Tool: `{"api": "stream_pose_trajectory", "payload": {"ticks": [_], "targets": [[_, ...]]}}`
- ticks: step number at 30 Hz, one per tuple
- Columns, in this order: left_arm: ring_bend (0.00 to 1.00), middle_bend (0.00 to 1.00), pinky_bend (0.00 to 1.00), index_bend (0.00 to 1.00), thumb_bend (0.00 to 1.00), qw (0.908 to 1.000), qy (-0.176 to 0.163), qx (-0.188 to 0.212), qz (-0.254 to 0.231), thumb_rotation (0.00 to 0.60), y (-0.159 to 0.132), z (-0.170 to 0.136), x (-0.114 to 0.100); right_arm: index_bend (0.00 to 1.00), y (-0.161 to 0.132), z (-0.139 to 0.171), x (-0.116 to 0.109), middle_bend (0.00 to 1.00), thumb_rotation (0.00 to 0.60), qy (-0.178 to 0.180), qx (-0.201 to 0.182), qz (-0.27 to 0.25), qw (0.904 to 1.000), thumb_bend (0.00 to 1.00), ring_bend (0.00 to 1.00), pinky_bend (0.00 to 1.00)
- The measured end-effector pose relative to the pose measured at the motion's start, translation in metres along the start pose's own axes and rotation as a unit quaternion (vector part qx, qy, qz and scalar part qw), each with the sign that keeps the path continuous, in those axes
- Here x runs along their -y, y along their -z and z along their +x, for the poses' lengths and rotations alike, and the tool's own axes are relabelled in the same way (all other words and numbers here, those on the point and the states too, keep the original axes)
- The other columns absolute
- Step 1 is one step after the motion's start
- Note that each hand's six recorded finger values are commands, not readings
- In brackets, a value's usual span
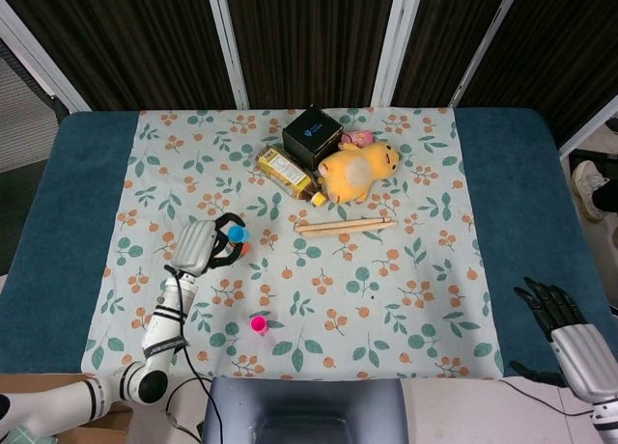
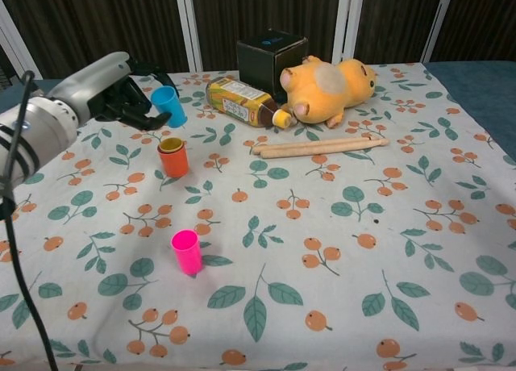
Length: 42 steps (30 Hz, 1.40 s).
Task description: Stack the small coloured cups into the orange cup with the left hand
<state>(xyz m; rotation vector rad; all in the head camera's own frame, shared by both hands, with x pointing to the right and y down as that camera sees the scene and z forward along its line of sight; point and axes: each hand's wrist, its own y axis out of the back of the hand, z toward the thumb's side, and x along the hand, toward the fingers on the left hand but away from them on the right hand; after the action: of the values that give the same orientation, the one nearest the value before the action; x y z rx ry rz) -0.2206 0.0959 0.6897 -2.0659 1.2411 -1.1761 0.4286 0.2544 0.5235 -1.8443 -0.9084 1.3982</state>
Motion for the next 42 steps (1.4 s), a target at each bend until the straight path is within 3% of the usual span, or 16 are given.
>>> {"api": "stream_pose_trajectory", "payload": {"ticks": [6, 16, 30, 32, 37, 39, 42], "targets": [[1.0, 1.0, 1.0, 0.59, 0.39, 0.9996, -0.008, -0.023, 0.017, 0.6, 0.007, 0.017, 0.011, 0.0, 0.003, 0.0, -0.003, 0.0, 0.6, 0.003, 0.003, -0.003, 1.0, 0.12, 0.0, 0.0], [1.0, 1.0, 1.0, 0.59, 0.39, 0.9988, 0.014, -0.03, 0.035, 0.6, 0.013, 0.019, 0.028, 0.0, 0.004, 0.001, -0.005, 0.0, 0.6, 0.004, 0.004, -0.004, 1.0, 0.12, 0.0, 0.0], [1.0, 1.0, 1.0, 0.58, 0.39, 0.998, 0.019, -0.041, 0.045, 0.6, 0.027, 0.018, 0.027, 0.0, 0.004, 0.001, -0.004, 0.0, 0.6, 0.005, 0.004, -0.002, 1.0, 0.12, 0.0, 0.0], [1.0, 1.0, 1.0, 0.54, 0.39, 0.9978, 0.022, -0.042, 0.047, 0.6, 0.029, 0.017, 0.027, 0.0, 0.004, 0.001, -0.004, 0.0, 0.6, 0.005, 0.004, -0.002, 1.0, 0.12, 0.0, 0.0], [1.0, 1.0, 1.0, 0.07, 0.38, 0.9966, 0.041, -0.052, 0.05, 0.6, 0.035, 0.014, 0.03, 0.0, 0.003, 0.001, -0.003, 0.0, 0.6, 0.005, 0.004, -0.001, 1.0, 0.12, 0.0, 0.0], [1.0, 1.0, 1.0, 0.0, 0.37, 0.9962, 0.047, -0.053, 0.049, 0.6, 0.036, 0.013, 0.031, 0.0, 0.003, 0.001, -0.003, 0.0, 0.6, 0.005, 0.004, 0.0, 1.0, 0.12, 0.0, 0.0], [1.0, 1.0, 1.0, 0.0, 0.37, 0.9963, 0.051, -0.052, 0.045, 0.6, 0.034, 0.011, 0.03, 0.0, 0.003, 0.002, -0.003, 0.0, 0.6, 0.004, 0.004, 0.0, 1.0, 0.12, 0.0, 0.0]]}}
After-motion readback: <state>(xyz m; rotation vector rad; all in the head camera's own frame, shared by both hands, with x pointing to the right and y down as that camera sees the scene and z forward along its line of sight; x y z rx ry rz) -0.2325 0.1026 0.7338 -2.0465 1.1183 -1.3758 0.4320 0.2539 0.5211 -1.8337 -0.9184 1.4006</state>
